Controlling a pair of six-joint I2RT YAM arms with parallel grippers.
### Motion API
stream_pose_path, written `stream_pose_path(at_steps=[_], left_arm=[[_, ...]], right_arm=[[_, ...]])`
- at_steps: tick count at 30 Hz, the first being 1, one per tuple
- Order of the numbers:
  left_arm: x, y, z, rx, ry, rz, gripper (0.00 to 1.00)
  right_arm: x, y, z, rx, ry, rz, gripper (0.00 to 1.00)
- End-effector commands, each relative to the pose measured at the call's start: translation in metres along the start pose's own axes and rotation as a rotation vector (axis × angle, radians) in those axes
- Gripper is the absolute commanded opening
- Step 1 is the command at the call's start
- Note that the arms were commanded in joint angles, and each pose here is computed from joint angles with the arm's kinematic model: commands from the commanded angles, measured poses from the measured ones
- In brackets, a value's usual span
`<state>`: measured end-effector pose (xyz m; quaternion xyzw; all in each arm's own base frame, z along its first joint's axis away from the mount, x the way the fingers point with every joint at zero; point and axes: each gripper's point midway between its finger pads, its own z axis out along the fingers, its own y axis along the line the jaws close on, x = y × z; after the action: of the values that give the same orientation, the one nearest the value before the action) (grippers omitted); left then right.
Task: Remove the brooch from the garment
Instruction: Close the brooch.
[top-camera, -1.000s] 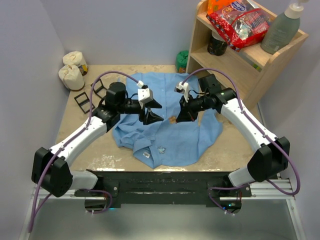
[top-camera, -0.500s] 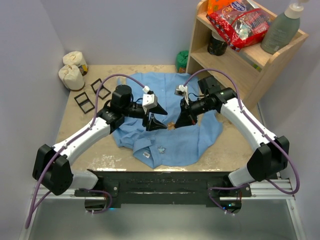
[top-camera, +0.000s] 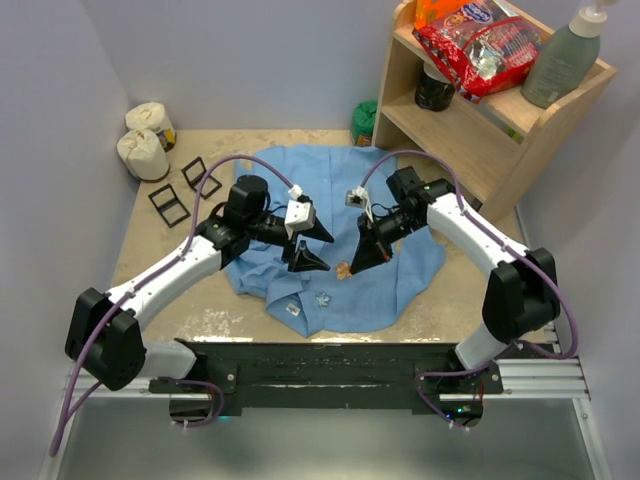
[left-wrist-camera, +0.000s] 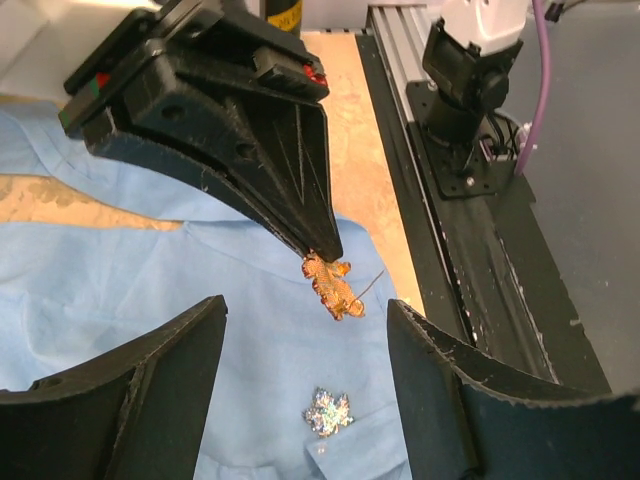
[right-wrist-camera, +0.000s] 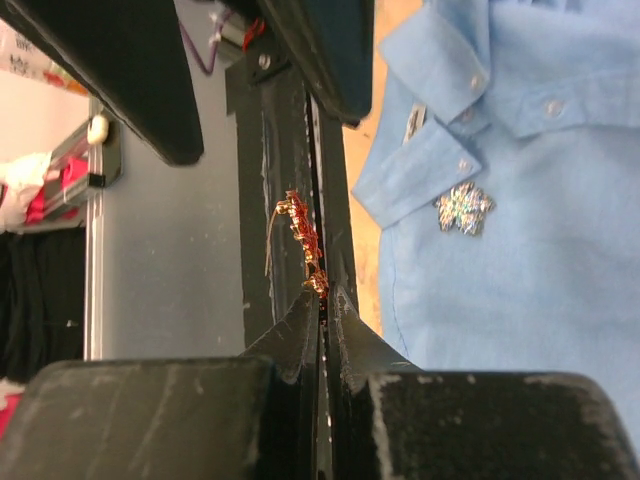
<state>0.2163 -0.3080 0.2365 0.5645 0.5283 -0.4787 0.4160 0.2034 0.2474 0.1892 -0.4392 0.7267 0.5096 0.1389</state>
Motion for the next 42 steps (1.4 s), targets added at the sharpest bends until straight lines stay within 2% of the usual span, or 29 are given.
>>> stream_pose_path(at_steps=[1, 5, 7, 9, 16, 29, 42], left_arm=[[0.023, -0.006, 0.007, 0.019, 0.076, 0.046, 0.71], [0.043, -0.01, 0.022, 0.046, 0.133, 0.032, 0.72], [0.051, -0.006, 0.028, 0.049, 0.153, 0.01, 0.72], [0.052, 0.0, 0.032, 0.037, 0.164, 0.002, 0.71], [0.067, 0.013, 0.045, 0.012, 0.191, -0.037, 0.71], [0.068, -0.016, 0.056, 0.156, 0.158, -0.065, 0.72], [0.079, -0.008, 0.082, 0.113, 0.215, -0.085, 0.73]], right_arm=[[0.031, 0.004, 0.004, -0.103, 0.089, 0.045, 0.0], [0.044, 0.008, 0.008, -0.195, 0.105, 0.021, 0.0], [0.039, -0.003, 0.009, -0.131, 0.089, -0.027, 0.0], [0.036, -0.011, 0.009, -0.074, 0.083, -0.007, 0.0], [0.048, -0.013, 0.011, -0.068, 0.093, 0.04, 0.0], [0.065, -0.04, 0.011, -0.095, 0.08, 0.082, 0.0], [0.062, -0.043, 0.006, -0.074, 0.057, 0.08, 0.0]])
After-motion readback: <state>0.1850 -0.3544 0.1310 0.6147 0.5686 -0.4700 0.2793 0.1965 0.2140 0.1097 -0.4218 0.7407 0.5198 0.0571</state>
